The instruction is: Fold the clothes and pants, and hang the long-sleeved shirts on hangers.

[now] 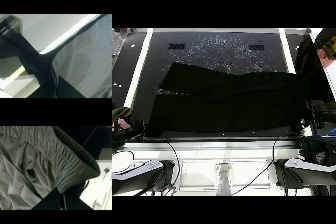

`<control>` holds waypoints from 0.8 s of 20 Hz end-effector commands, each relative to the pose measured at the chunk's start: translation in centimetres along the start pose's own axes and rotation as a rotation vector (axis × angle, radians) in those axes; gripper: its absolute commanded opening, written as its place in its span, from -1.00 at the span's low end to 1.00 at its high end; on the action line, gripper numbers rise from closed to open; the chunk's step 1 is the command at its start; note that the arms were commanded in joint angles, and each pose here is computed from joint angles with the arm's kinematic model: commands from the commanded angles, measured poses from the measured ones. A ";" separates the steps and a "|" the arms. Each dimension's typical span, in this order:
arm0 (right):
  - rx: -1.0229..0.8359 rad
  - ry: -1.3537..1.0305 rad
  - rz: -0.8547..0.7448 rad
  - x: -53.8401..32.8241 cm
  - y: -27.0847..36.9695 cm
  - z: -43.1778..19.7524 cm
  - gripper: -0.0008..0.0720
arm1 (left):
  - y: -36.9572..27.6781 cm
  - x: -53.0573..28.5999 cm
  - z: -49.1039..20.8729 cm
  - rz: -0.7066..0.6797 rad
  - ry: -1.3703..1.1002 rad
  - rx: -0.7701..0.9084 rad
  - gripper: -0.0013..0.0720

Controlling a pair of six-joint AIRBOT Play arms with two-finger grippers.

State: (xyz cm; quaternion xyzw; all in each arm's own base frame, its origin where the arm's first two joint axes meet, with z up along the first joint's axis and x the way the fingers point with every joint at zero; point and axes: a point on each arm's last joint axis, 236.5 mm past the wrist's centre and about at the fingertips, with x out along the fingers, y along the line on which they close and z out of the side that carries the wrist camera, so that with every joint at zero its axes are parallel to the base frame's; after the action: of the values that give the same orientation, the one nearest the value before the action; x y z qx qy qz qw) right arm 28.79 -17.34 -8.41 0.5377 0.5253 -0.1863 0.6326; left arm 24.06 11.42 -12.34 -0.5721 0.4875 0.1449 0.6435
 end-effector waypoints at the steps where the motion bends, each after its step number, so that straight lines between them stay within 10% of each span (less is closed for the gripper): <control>1: -0.019 -0.019 0.003 -0.1 0.1 0.5 -0.93 | -1.2 0.1 0.5 -0.026 -0.021 0.039 -0.96; 16: -0.214 -0.454 0.058 -15.8 5.6 -1.3 -0.94 | -18.8 -15.0 0.3 -0.263 -0.525 0.511 -0.96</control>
State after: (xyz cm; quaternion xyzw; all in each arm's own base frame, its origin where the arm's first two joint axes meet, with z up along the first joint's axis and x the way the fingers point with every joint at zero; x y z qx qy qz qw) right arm 25.25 -19.01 5.20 0.4215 0.4310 -0.2205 0.7668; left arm 28.85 12.07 6.67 -0.4022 0.3044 0.0946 0.8583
